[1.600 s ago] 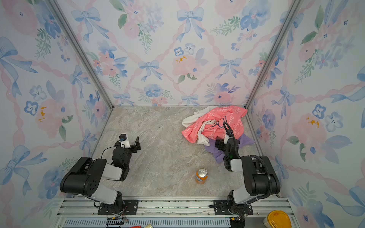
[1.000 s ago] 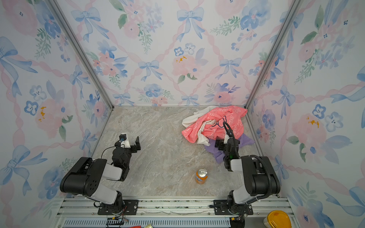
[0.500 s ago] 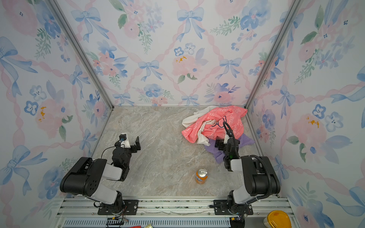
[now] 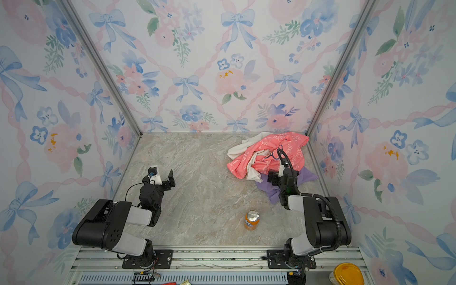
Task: Pick out a specific cloth from the pile
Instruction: 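Grasp the purple cloth with the right gripper while the left arm reaches forward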
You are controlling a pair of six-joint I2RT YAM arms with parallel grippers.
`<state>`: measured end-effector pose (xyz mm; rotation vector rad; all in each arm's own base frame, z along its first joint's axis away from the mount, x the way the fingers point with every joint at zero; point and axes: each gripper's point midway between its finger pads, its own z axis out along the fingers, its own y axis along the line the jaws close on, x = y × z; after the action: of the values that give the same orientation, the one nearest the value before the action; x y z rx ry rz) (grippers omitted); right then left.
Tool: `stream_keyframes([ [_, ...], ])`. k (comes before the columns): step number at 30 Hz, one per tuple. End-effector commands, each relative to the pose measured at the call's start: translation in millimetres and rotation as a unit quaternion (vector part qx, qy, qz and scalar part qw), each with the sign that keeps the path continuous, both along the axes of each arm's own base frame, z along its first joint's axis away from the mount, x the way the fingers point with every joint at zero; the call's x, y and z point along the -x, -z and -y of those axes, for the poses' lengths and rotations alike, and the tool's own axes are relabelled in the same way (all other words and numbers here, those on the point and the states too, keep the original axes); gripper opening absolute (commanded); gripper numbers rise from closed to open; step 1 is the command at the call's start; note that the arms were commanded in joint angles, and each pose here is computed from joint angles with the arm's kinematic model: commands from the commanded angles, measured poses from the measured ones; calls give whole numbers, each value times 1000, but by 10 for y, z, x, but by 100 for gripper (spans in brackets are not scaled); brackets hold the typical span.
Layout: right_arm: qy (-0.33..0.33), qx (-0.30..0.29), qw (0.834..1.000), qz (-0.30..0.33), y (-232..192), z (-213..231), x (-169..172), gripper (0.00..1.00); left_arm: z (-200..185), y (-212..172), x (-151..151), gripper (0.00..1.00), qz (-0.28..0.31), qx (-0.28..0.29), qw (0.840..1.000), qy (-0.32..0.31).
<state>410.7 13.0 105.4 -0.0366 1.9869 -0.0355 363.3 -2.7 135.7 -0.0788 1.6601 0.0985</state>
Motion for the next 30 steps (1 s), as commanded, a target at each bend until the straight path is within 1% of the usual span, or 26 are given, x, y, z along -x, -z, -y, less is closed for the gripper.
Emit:
stream_keyframes([
  [1, -42, 31, 998, -20, -146, -214, 7, 97, -50, -139, 29, 98, 10, 2, 1000, -15],
  [4, -49, 29, 998, -7, -245, -252, 85, 97, -21, -187, 60, 98, -1, -12, 1000, -12],
  [9, -50, 24, 998, 10, -525, -251, 239, 97, 39, -340, 132, 98, -2, -35, 999, -4],
  [15, -44, 17, 998, 32, -952, -222, 471, 97, 133, -566, 231, 98, 12, -38, 999, 16],
  [18, -31, 12, 999, 40, -1165, -165, 625, 97, 207, -632, 277, 98, 15, -34, 999, 32],
  [21, 4, 19, 999, 40, -1394, -18, 781, 97, 329, -679, 306, 98, 18, -30, 997, 62],
  [23, 34, 12, 999, 38, -1502, 106, 866, 97, 392, -701, 319, 98, 20, -23, 997, 75],
  [25, 94, -2, 995, 34, -1565, 314, 940, 97, 468, -724, 330, 98, 23, -18, 995, 91],
  [28, 190, -20, 982, -5, -1518, 647, 1128, 97, 605, -751, 328, 98, 24, -12, 993, 119],
  [29, 191, -30, 981, -16, -1473, 664, 1149, 97, 649, -765, 324, 98, 24, -12, 991, 128],
  [30, 179, -47, 982, -28, -1423, 629, 1161, 97, 708, -758, 319, 98, 21, -14, 990, 139],
])
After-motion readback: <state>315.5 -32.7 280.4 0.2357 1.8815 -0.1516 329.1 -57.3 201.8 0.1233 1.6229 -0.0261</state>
